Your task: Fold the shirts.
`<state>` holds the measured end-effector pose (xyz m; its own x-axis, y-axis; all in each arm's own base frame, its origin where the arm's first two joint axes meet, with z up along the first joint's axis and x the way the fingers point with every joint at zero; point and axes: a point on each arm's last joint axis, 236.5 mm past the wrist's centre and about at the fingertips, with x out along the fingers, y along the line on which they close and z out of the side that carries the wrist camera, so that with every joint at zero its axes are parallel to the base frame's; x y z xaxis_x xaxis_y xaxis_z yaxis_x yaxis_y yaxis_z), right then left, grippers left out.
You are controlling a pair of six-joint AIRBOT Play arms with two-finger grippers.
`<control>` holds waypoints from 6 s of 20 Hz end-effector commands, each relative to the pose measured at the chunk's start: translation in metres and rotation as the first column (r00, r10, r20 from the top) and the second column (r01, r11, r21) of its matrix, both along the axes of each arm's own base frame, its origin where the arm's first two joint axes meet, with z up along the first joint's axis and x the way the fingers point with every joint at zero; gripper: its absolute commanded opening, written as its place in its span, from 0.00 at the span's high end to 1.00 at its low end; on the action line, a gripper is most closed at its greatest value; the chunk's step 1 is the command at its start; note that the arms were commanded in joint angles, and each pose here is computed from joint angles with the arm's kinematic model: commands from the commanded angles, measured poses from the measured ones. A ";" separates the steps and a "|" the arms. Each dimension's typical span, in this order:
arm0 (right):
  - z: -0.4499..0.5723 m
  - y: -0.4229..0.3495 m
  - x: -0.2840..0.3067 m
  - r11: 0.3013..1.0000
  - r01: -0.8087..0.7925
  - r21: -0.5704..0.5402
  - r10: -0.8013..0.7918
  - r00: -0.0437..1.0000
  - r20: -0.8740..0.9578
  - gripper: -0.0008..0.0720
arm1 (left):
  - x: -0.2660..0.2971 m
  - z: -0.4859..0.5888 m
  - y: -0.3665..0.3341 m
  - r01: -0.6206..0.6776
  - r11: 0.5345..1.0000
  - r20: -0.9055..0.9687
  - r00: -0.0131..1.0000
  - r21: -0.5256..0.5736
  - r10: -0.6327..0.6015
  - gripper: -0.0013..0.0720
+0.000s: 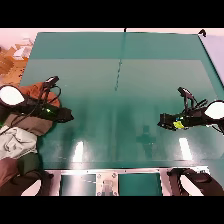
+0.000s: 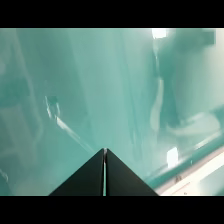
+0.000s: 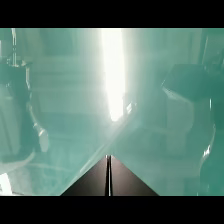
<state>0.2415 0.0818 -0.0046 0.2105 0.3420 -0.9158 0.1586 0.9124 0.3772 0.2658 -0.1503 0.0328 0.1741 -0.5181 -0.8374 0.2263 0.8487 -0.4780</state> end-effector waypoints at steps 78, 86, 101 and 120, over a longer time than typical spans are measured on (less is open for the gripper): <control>0.054 0.065 0.166 0.968 -0.070 0.242 -0.001 0.960 0.281 0.97 | 0.230 0.089 -0.034 0.004 0.970 0.304 0.950 -0.243 0.072 0.95; 0.393 -0.006 0.109 0.994 -0.082 0.076 -0.027 0.483 0.875 0.97 | 0.087 0.445 -0.017 0.154 0.970 0.896 0.432 -0.187 0.105 0.95; 0.279 0.032 0.090 0.969 -0.240 0.055 0.127 0.679 0.723 0.97 | 0.063 0.226 -0.014 0.065 0.987 0.426 0.905 -0.150 0.005 0.95; 0.021 0.005 0.174 0.948 -0.062 0.312 0.019 0.990 0.139 0.50 | 0.182 -0.048 0.061 -0.171 0.977 0.007 0.985 -0.128 0.173 0.25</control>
